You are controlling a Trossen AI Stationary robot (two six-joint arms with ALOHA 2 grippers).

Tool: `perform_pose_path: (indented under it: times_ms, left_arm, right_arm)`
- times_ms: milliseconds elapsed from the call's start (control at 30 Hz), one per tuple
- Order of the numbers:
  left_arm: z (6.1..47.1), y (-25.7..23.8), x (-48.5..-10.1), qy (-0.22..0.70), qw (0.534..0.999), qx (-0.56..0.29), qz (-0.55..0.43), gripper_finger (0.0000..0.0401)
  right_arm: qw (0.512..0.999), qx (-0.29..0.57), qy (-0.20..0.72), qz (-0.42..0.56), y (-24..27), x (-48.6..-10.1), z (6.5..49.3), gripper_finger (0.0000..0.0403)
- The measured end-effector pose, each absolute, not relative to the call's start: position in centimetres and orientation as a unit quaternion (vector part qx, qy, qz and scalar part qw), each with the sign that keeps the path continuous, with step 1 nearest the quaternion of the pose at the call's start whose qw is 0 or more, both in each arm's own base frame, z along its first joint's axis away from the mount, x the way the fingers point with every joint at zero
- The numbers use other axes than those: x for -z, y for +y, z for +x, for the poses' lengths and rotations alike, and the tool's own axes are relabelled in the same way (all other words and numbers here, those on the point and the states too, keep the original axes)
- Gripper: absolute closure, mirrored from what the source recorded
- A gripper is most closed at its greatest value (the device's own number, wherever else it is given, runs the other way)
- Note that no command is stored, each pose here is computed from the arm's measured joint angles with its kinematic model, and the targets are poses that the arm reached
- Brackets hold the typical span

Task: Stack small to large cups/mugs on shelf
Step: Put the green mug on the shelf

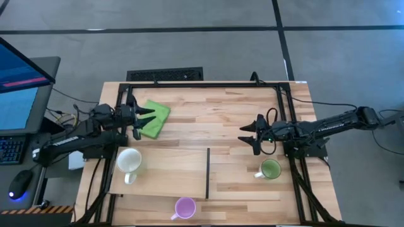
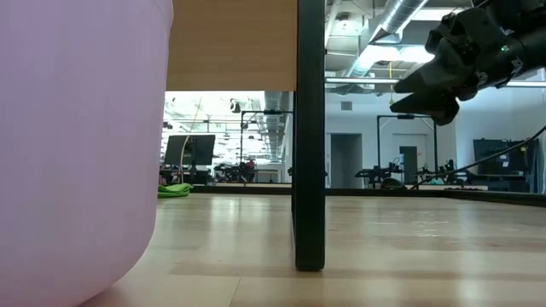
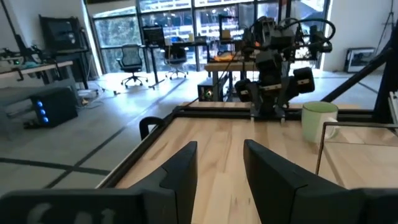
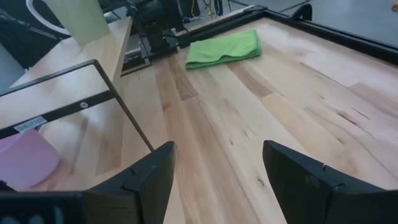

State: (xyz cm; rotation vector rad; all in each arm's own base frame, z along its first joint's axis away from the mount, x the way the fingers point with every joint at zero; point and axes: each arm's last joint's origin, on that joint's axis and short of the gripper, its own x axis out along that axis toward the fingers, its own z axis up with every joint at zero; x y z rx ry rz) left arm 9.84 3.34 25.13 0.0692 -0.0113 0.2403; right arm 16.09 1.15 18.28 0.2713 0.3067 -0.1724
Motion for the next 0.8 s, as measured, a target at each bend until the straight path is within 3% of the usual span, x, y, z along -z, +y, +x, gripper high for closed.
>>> perform_pose_path:
  times_ms: [500, 800]
  left_arm:
    - [8.8, 3.1, -22.9, -0.029, 0.991, -0.124, 0.032, 0.0279]
    - [8.3, 2.8, -22.5, -0.047, 0.991, -0.121, 0.043, 0.0279]
  right_arm:
    - [0.966, 0.082, 0.183, 0.161, 1.2, -17.8, 15.9, 0.0137]
    - [0.952, 0.074, 0.255, 0.154, 1.3, -21.0, 16.2, 0.0137]
